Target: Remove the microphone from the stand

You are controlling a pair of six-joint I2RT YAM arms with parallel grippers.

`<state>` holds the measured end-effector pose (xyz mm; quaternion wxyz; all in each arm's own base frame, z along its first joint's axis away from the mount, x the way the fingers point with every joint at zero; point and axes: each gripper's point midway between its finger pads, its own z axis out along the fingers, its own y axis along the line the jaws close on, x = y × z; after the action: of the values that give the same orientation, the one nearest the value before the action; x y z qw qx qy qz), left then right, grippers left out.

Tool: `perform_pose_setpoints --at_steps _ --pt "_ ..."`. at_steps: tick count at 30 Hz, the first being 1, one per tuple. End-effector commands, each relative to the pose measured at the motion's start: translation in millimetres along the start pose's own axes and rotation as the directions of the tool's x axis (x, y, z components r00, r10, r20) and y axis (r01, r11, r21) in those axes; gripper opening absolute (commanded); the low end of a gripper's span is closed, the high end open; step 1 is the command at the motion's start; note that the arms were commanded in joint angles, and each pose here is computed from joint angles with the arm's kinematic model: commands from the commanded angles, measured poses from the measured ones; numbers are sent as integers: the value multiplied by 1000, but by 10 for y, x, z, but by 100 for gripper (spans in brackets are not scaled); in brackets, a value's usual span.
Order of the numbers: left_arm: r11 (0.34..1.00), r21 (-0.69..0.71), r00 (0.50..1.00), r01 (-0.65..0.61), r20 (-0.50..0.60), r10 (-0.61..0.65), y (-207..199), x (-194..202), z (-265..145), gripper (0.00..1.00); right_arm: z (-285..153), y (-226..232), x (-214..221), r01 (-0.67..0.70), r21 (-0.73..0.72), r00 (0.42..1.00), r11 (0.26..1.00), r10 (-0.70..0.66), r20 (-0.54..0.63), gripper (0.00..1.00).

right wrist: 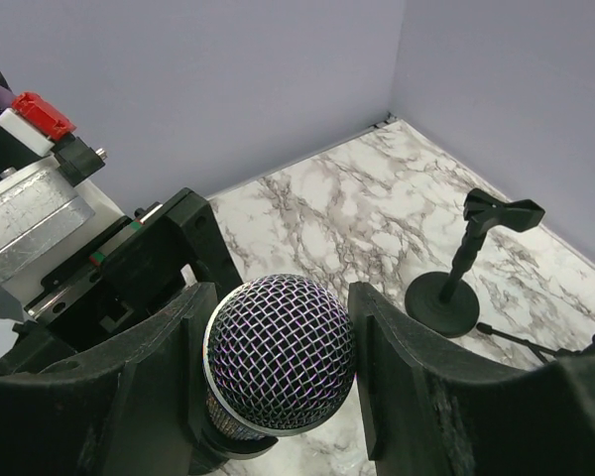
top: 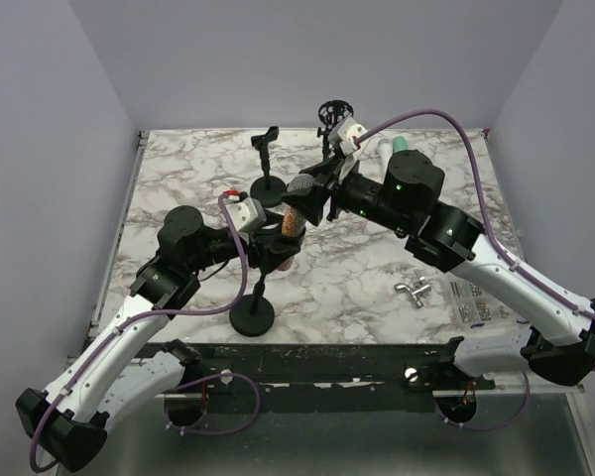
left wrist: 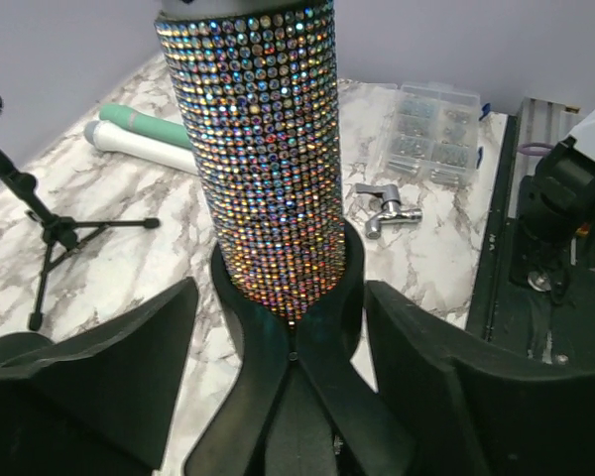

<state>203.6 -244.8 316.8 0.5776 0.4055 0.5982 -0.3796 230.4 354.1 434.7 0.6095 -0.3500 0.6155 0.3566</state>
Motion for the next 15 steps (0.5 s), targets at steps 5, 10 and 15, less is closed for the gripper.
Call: perform_pose_setpoints --at_steps 5,10,15 --pt "994 -73 995 -84 56 88 66 -130 -134 90 -68 138 -377 -37 -39 991 999 42 127 1" --pt "996 -19 993 -88 74 89 -31 -159 -131 99 -86 36 -348 -20 16 993 1000 18 119 1" --pt "995 6 993 -102 64 102 -67 -169 -159 95 -103 -34 -330 -9 55 993 998 3 117 1"
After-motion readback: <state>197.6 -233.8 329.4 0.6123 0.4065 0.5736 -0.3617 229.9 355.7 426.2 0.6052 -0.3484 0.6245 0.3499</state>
